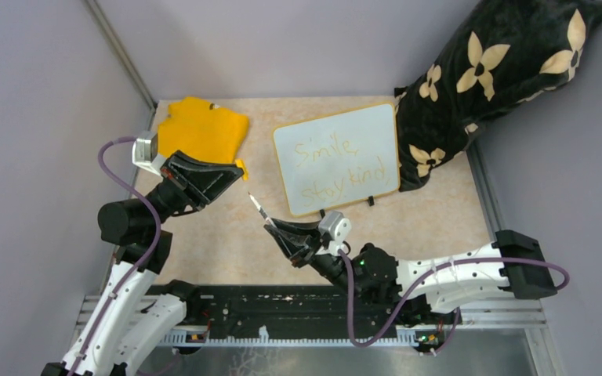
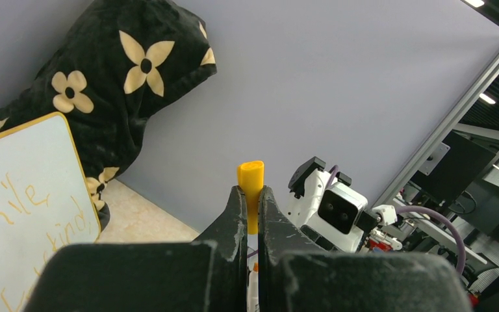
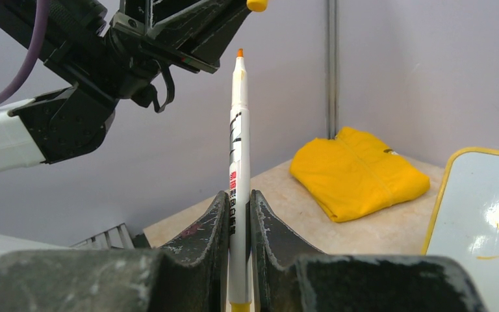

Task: Write a sentence on the whiteboard
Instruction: Close the whiteboard marker at the center of the board.

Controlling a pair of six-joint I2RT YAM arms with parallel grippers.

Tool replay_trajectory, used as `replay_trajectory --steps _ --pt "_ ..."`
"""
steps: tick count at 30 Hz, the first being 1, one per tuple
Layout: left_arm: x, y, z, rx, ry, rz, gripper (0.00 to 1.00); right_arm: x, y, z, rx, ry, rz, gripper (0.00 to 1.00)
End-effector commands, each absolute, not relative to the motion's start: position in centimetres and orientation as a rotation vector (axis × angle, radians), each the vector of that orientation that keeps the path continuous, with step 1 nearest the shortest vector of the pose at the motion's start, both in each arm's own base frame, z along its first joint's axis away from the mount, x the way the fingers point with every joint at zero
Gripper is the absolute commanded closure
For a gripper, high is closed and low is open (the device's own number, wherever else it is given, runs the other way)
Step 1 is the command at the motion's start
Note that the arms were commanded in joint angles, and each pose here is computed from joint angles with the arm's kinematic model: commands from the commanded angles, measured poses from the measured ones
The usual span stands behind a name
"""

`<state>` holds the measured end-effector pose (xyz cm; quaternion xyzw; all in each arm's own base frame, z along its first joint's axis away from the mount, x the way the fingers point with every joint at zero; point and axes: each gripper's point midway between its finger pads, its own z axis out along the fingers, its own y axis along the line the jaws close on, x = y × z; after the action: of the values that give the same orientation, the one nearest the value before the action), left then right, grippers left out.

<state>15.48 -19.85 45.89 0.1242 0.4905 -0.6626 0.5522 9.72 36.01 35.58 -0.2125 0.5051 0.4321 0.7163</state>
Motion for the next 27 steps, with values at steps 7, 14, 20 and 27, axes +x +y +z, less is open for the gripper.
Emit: replay_trajectory --steps 7,14,20,27 --pt "14.42 -19.87 46.28 0.328 1.144 -1.582 1.00 9.47 35.79 39.10 -0.384 1.060 1.014 1.00" --pt "14.37 -19.89 46.02 0.326 1.148 -1.586 1.00 9.73 35.72 39.30 -0.371 1.055 1.001 1.00" --pt "14.36 -19.89 45.89 0.323 1.154 -1.588 1.00 9.71 35.76 39.37 -0.366 1.052 1.007 1.00" --pt "14.16 -19.98 45.66 0.337 1.158 -1.590 1.00 9.75 35.80 39.47 -0.363 1.049 1.005 1.00"
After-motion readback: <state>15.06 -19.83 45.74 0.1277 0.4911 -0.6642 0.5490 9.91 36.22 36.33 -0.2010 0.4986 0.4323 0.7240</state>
